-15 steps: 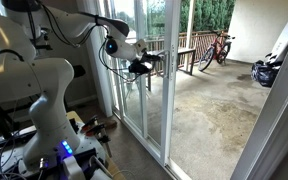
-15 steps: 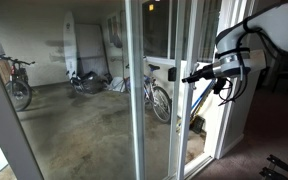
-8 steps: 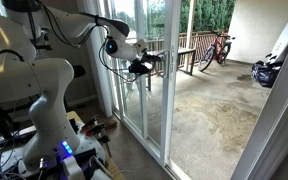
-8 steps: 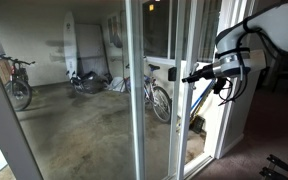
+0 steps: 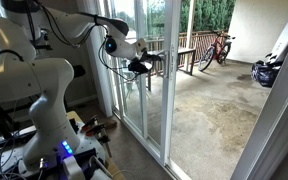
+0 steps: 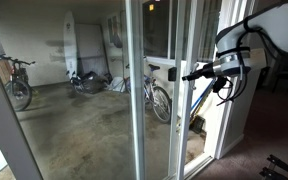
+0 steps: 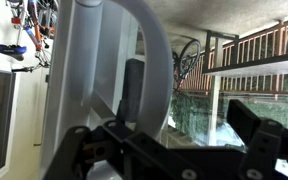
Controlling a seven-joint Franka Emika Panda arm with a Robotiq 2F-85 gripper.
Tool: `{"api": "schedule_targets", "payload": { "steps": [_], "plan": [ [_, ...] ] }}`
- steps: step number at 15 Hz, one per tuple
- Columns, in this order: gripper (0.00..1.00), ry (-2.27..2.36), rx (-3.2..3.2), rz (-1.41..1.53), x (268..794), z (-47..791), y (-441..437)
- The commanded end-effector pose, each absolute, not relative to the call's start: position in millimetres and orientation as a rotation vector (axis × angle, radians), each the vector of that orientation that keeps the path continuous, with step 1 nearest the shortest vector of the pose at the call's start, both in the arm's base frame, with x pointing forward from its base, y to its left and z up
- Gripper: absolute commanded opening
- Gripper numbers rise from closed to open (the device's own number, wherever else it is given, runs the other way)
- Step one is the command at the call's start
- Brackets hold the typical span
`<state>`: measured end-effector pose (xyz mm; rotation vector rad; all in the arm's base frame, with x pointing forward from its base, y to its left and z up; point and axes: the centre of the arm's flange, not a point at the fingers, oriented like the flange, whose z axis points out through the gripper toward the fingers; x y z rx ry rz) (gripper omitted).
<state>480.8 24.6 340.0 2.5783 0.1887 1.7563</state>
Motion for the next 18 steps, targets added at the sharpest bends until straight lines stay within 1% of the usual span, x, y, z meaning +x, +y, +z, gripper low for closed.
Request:
{"api": "schedule_targets", "payload": {
  "steps": [1, 11, 18],
  "plan": [
    [1.00, 0.183, 2.493, 1.816, 474, 320, 72],
    [1.00, 0.102, 2.464, 1.786, 475, 301, 133],
    [1.00, 0.209, 2.406, 1.819, 460, 294, 197]
  ]
}}
